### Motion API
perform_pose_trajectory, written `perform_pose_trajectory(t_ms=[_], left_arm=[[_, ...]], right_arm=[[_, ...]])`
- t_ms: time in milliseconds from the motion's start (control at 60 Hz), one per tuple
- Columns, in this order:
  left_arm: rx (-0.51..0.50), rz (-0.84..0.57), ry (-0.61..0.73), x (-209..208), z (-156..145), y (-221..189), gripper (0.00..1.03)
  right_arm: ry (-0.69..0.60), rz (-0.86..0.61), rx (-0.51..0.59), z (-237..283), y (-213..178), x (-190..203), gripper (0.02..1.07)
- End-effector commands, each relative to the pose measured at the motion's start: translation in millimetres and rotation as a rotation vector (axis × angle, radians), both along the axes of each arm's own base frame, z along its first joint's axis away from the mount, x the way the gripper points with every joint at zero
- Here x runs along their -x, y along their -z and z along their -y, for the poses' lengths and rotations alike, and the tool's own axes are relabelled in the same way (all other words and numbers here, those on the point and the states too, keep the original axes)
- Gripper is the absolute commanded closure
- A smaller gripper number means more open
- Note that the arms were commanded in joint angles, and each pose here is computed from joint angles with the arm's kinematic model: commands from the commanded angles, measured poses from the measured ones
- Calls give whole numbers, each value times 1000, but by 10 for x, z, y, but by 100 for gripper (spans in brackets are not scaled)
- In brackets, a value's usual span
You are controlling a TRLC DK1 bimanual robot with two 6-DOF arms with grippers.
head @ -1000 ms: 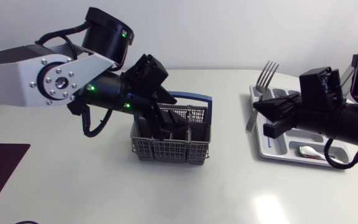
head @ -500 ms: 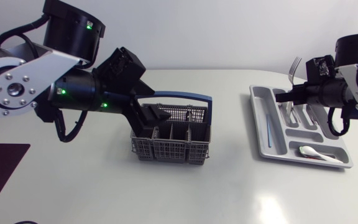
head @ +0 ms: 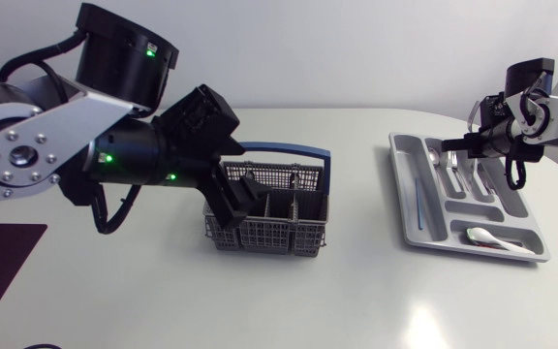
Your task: Unload the cutlery basket into the drawer organizer.
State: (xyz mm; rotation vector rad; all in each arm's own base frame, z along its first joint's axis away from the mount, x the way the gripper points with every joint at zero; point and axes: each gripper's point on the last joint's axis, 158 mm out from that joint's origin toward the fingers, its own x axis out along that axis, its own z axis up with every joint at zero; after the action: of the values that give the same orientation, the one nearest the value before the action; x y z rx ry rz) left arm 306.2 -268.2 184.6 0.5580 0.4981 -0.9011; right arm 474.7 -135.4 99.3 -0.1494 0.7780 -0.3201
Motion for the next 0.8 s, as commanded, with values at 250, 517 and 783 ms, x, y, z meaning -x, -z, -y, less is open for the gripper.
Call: perform_pose_trajectory(t_ms=[250,517,783], left_arm=[[-24,22,7,79,22,-15,7],[-23,22,2,94,2,-14,7],[-23,22,2,108,-5,-17,7]], right_arm=[[118,-8,-13,542,246,-209,101],[155,-41,-36,653,523,-345,101],[181,-87,-59,762,806,-436,101]])
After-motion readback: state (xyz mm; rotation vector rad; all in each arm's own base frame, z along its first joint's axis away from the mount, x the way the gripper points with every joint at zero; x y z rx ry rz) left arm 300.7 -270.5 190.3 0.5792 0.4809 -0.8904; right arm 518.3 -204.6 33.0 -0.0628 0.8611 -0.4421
